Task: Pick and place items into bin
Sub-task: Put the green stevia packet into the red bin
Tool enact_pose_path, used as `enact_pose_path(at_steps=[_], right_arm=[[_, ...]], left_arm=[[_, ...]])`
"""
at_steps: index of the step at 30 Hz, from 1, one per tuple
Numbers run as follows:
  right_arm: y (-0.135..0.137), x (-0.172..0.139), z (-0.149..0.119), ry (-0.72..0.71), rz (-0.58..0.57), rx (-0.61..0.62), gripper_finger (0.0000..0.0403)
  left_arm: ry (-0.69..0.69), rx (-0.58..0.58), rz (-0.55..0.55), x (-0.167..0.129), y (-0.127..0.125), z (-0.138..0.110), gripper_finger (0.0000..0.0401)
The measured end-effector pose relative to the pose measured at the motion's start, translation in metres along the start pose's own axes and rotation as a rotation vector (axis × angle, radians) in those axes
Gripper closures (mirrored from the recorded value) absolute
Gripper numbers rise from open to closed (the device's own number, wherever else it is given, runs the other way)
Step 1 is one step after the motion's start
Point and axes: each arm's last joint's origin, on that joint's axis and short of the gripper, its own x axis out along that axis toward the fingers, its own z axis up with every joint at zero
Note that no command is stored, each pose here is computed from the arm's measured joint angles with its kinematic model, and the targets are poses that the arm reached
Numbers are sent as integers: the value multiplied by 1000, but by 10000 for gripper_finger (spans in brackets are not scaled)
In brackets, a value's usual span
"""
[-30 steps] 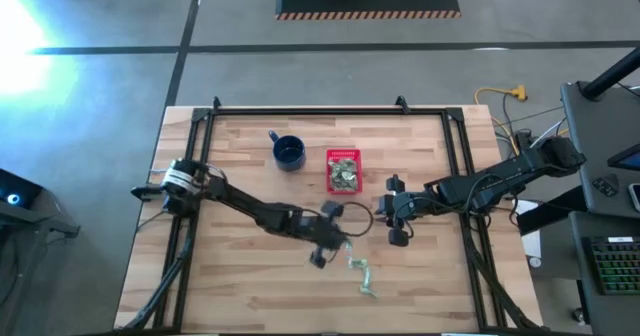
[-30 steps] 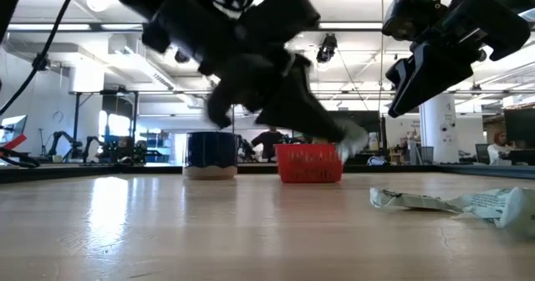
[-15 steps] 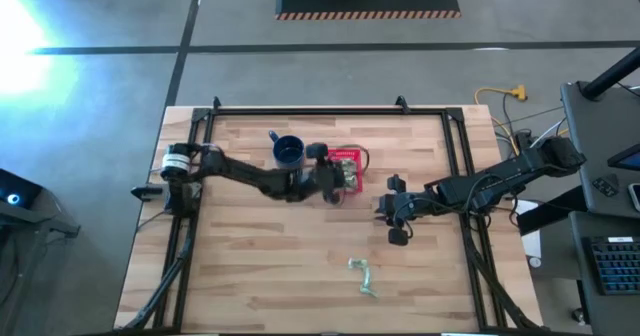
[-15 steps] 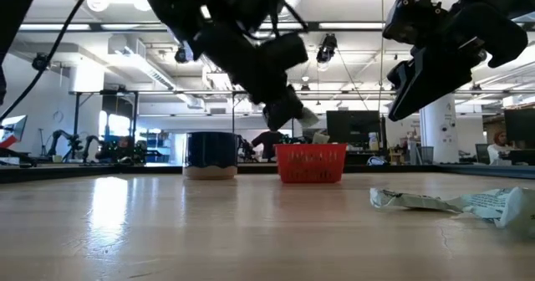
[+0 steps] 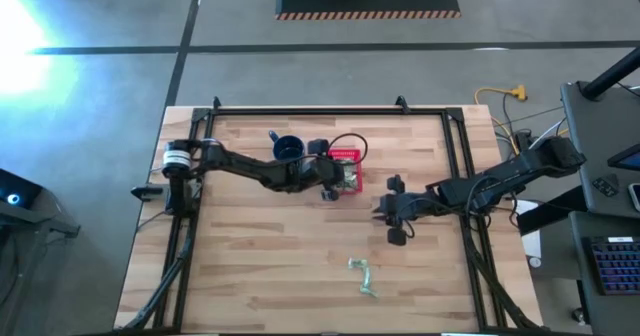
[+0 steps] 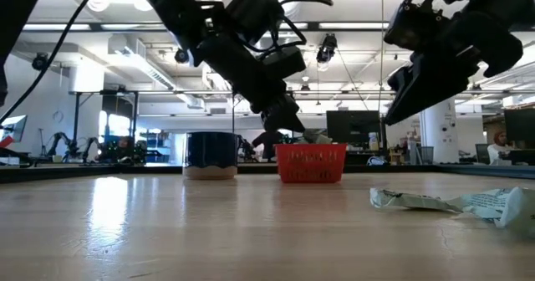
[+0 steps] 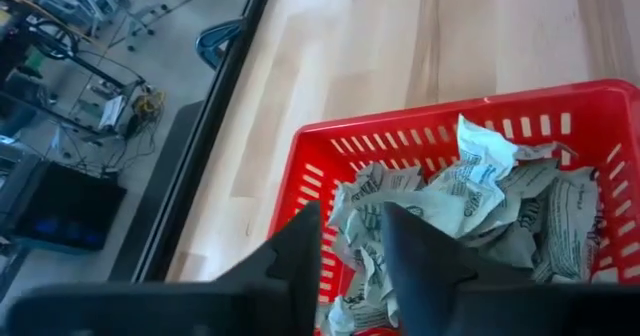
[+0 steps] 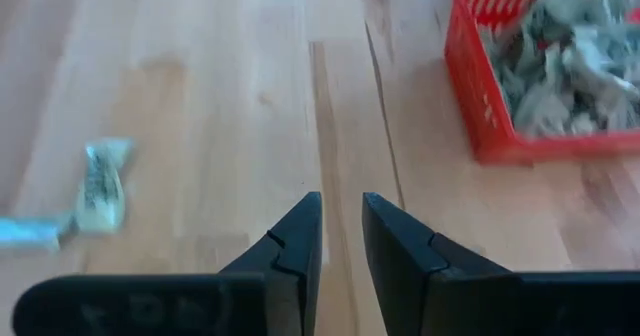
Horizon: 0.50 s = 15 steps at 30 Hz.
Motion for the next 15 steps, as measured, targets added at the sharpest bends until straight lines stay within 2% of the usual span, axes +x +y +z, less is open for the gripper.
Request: enact_pose_path(at_steps=[3,8,12,15], right_arm=[[1,3,-2,-78,50,18,331],[6,5,-5,-160,259,28,317],[13,9,-7,-207,322,16,308],[19,18,-8,-218,340,5,301]], left_arm=[[10,-3,-7,-3,0,1,280],[78,-37,-77,-25,-2,3,247],[136,-53,-243,-50,-7,4,242],[110,-80,-376,-69,-15,6,241]])
